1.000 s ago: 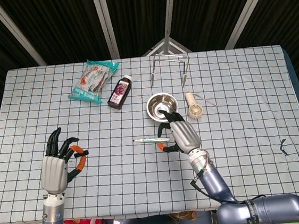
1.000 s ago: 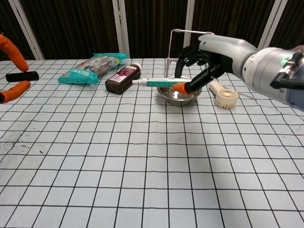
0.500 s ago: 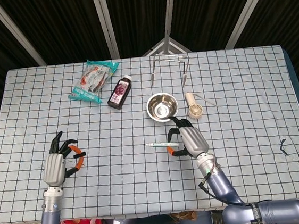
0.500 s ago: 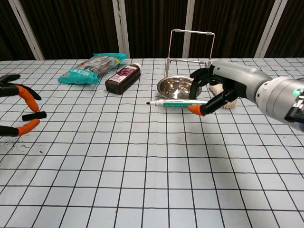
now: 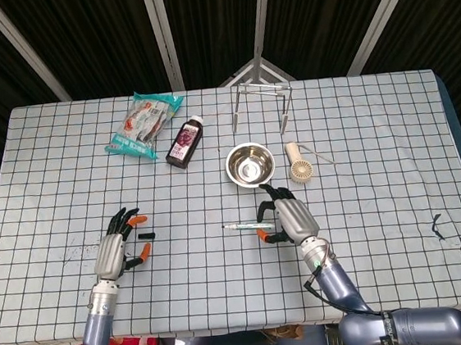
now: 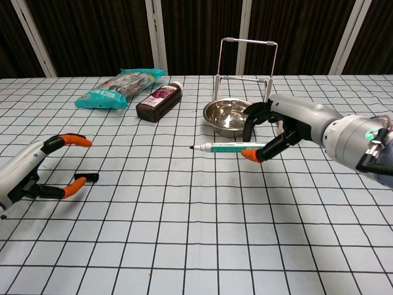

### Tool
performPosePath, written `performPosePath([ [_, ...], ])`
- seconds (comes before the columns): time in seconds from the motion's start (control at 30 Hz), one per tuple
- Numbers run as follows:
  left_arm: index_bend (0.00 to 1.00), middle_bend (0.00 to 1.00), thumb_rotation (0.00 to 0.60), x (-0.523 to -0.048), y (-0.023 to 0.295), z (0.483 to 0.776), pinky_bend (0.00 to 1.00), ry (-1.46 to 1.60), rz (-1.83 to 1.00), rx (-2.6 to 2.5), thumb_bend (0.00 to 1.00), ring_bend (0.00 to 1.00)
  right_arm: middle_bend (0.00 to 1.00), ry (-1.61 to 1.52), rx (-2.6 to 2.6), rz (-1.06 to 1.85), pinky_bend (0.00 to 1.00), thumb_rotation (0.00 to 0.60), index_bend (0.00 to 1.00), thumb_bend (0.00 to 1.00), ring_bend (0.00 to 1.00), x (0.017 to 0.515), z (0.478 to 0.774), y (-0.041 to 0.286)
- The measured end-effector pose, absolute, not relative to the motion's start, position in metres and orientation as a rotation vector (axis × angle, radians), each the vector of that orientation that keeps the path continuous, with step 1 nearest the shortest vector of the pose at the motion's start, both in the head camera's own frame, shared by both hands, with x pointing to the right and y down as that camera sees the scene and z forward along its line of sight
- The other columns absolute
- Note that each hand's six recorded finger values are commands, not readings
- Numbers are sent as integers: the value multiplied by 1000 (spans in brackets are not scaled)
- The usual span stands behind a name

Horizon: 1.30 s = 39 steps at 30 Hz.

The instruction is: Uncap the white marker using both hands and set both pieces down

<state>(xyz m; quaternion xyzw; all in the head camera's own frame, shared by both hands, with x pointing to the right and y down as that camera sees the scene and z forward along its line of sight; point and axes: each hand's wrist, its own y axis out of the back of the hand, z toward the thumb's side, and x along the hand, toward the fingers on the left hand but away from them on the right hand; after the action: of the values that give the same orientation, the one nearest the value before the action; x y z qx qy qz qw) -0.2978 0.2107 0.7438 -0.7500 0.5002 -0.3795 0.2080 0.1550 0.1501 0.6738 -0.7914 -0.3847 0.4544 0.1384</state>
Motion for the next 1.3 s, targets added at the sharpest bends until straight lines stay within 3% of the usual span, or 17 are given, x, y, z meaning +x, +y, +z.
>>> performPosePath([
  [0.23, 99, 23, 600, -299, 202, 699, 31, 1418, -927, -2072, 488, 0, 98, -1120, -2291, 1346, 73, 600, 770, 485, 149, 157, 699, 152],
  [0.47, 99, 33, 600, -326, 191, 618, 31, 1449, -894, -1921, 488, 0, 98, -1127, -2287, 1403, 73, 600, 762, 485, 149, 166, 729, 158],
  [0.57, 99, 31, 600, -351, 189, 581, 31, 1434, -947, -1808, 488, 0, 98, -1113, -2292, 1431, 64, 600, 630, 485, 133, 169, 739, 162],
  [0.73, 96, 11, 600, -391, 199, 547, 30, 1413, -1067, -1659, 488, 0, 97, -1062, -2284, 1486, 41, 600, 255, 403, 87, 175, 748, 168],
  [0.87, 90, 0, 600, -409, 204, 534, 26, 1454, -1073, -1634, 488, 0, 96, -1043, -2279, 1530, 40, 600, 160, 362, 85, 181, 747, 171],
  [1.13, 88, 0, 600, -430, 208, 518, 19, 1506, -1040, -1605, 488, 0, 92, -1128, -2266, 1515, 40, 600, 125, 344, 85, 201, 716, 164],
  [1.3, 99, 8, 600, -445, 210, 515, 55, 1520, -1070, -1557, 491, 0, 92, -1252, -2217, 1453, 40, 600, 224, 343, 92, 229, 685, 154],
])
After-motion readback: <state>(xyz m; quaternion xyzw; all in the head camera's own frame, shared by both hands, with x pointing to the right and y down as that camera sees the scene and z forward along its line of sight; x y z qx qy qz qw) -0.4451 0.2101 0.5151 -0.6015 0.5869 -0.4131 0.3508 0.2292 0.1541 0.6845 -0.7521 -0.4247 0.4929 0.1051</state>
